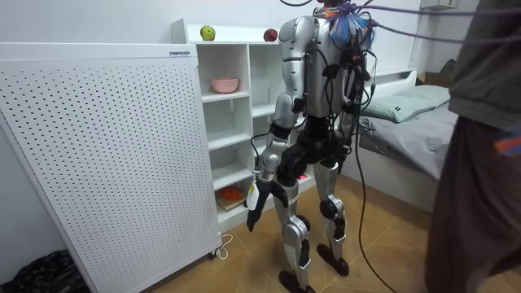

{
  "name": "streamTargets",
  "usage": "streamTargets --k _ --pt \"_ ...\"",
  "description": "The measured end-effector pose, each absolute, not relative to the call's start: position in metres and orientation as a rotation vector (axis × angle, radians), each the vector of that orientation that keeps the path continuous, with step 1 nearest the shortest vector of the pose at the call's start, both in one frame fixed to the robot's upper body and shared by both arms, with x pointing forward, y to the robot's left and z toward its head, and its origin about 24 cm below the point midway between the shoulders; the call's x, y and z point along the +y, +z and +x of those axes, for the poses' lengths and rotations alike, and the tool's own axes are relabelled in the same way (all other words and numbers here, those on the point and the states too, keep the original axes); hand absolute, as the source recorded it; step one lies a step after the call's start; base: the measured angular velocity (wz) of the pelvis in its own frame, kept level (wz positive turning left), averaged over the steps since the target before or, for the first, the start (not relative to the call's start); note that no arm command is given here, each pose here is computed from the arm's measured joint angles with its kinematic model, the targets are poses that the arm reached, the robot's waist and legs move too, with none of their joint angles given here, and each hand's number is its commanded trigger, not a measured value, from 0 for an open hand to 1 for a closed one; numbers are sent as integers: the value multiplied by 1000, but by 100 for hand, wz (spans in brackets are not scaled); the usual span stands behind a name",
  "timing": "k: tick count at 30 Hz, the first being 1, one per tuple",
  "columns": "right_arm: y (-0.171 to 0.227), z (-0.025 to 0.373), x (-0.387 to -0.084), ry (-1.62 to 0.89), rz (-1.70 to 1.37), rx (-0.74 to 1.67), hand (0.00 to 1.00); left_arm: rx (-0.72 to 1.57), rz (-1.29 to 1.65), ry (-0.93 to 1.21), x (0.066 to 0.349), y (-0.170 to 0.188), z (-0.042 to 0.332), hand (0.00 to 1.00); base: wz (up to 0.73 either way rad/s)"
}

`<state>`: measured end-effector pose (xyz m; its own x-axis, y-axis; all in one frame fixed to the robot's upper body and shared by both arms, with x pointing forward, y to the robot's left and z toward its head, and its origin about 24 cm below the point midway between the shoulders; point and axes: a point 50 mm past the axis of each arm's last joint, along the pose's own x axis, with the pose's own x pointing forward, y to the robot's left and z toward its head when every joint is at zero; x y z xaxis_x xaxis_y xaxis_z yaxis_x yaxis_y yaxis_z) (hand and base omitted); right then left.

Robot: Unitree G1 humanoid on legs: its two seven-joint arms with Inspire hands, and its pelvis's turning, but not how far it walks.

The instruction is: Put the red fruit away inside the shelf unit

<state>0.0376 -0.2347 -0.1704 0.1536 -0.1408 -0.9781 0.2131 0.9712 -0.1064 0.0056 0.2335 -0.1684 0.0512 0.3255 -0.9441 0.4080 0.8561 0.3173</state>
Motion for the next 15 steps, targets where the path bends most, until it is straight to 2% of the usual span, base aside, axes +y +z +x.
streamTargets --k 9,15 --pt "-170 39 -235 -261 46 1385 0 1540 600 -68 234 -168 8 0 0" --pt "-170 34 -237 -360 92 1385 0 1514 601 -64 234 -168 17 0 1"
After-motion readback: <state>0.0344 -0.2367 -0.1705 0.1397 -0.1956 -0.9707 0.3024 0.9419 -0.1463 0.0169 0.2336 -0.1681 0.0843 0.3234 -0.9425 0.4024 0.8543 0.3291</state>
